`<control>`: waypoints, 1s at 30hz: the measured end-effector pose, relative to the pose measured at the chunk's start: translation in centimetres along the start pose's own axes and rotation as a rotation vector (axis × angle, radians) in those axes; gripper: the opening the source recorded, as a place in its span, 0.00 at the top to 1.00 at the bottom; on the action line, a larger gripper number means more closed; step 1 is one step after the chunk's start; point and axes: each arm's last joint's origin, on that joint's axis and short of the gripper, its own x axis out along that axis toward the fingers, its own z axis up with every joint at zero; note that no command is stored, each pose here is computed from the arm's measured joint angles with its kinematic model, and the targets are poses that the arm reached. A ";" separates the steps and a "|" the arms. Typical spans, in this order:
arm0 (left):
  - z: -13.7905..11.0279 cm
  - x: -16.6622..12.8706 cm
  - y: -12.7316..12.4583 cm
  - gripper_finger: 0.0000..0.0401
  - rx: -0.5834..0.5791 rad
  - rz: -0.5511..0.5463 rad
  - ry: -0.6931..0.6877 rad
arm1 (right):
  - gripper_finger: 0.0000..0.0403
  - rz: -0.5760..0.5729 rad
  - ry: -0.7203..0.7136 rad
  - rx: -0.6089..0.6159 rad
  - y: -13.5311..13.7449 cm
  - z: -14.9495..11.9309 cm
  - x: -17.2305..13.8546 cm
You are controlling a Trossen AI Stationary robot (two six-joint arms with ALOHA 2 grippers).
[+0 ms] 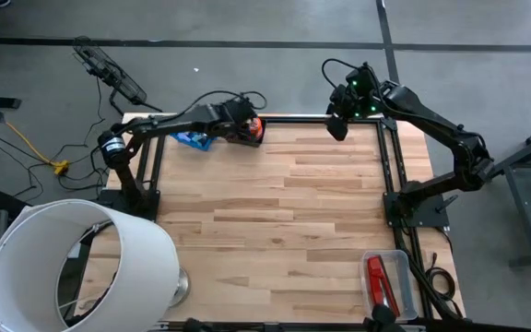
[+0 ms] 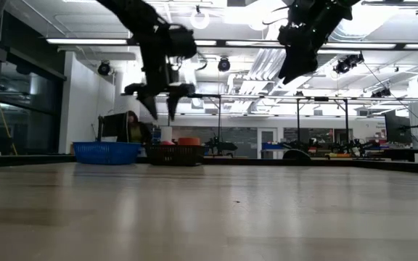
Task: Pick and place Stapler, Stapler remover, tape
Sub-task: Return to Home Position
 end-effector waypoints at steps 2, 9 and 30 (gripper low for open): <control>-0.5 -0.9 -1.2 0.43 0.039 -0.044 -0.006 | 0.40 0.003 0.008 0.002 0.0 -0.1 0.0; -3.0 -4.3 -4.3 0.43 0.154 -0.185 -0.010 | 0.40 0.060 0.069 -0.012 0.4 -0.9 -0.5; -15.7 -9.6 -6.3 0.43 0.150 -0.694 -0.223 | 0.40 0.182 -0.334 0.186 4.8 -12.1 -6.4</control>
